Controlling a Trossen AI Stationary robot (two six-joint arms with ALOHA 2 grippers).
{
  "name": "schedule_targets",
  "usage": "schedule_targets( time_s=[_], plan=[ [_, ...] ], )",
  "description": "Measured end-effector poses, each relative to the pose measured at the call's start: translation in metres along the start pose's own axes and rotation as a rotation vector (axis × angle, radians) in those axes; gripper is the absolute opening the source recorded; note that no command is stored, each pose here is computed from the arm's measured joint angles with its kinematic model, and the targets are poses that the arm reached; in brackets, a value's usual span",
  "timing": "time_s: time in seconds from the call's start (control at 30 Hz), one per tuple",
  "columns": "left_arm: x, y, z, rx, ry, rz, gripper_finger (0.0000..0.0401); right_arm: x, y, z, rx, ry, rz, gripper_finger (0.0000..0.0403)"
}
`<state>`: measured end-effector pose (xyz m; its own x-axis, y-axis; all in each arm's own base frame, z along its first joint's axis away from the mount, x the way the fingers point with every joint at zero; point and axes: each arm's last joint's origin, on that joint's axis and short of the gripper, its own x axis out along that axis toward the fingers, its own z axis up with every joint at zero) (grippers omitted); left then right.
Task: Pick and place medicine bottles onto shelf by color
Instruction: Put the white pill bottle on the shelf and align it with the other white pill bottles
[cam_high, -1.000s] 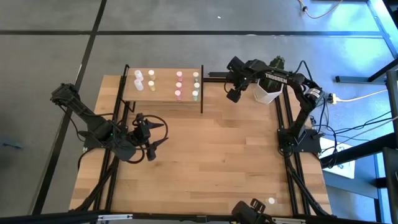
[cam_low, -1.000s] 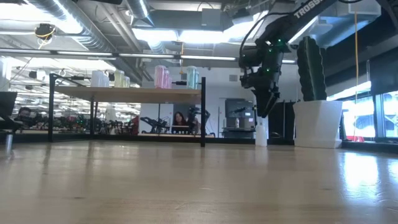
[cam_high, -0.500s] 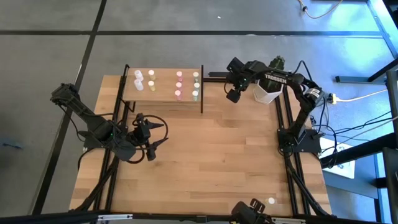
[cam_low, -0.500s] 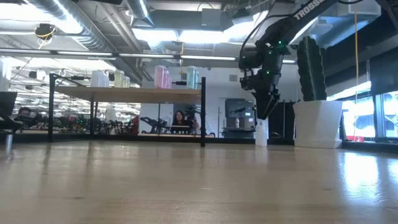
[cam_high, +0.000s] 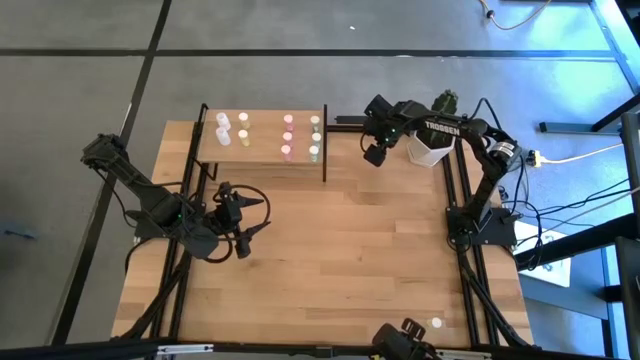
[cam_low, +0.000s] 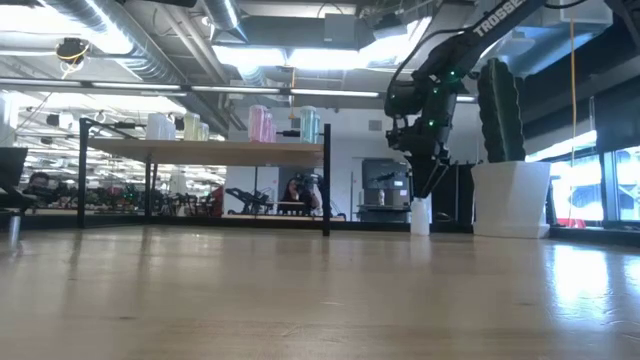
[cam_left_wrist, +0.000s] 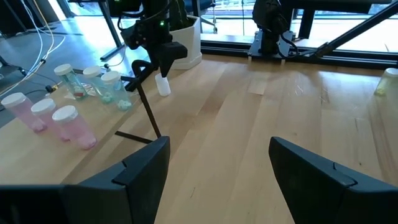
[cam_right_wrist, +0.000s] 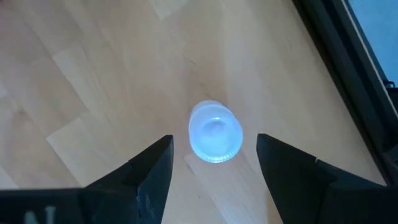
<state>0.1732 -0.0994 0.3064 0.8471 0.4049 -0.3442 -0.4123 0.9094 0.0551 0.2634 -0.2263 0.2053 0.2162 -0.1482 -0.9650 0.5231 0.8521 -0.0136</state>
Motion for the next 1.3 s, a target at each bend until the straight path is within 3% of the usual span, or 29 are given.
schedule_targets(
  time_s=[0.77,1.13,1.3],
  plan=[
    [0.0,0.0,0.0,0.0,0.002,-0.003,0.0267,0.03,-0.001,0.001,0.002,0.071,0.01,0.023],
    [0.0,0.0,-0.001,0.005,0.014,-0.017,0.0267,0.03,0.0,0.001,0.0,0.072,0.011,0.0149],
    [0.0,0.0,-0.001,-0.005,0.015,-0.017,0.0267,0.03,0.0,0.001,0.0,0.072,0.011,0.014]
  ],
)
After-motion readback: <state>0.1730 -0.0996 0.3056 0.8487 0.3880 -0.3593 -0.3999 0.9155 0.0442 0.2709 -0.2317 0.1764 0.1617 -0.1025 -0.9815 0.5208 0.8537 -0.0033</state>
